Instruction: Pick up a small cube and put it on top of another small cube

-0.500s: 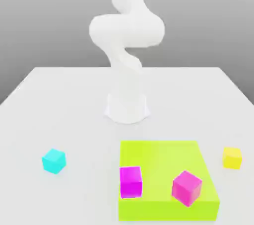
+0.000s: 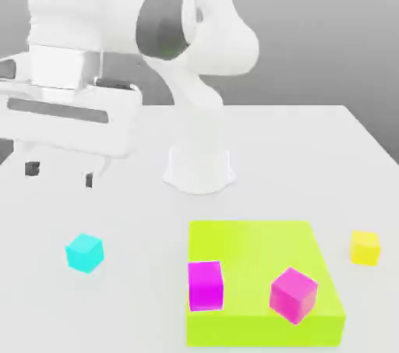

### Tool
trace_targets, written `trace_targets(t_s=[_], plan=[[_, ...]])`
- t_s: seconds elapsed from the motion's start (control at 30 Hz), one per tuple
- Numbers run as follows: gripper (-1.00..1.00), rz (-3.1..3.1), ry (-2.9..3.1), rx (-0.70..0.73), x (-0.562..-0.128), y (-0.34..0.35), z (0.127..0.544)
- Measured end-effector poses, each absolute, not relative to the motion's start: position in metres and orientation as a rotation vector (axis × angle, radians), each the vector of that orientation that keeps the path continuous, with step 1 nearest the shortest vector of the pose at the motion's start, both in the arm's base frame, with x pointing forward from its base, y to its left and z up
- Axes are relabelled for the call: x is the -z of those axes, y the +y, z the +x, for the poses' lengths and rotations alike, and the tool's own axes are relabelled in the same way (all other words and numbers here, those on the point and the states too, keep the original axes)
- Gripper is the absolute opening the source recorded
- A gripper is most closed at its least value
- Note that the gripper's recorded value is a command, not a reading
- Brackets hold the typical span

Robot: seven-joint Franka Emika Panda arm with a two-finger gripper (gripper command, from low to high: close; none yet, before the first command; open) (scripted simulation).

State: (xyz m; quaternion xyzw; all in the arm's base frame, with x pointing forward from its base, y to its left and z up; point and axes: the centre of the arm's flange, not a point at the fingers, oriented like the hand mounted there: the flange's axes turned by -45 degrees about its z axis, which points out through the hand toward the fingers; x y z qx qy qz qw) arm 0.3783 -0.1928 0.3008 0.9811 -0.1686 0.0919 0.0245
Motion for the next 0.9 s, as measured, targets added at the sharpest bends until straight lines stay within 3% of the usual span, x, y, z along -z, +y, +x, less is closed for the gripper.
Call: trace_targets(t_s=[0.17,0.4,0.43,0.67,0.9], plan=[[0.0,3.059,-0.681,-0.04,-0.204,-0.217,0.311],[0.0,3.063,-0.689,0.0,-0.133,-0.216,0.301],[-1.0,3.064,-0.689,0.0,-0.127,-0.216,0.301],[-1.0,3.065,-0.69,0.001,-0.128,-0.215,0.301],[-1.0,3.069,-0.675,0.0,-0.186,-0.212,0.305]])
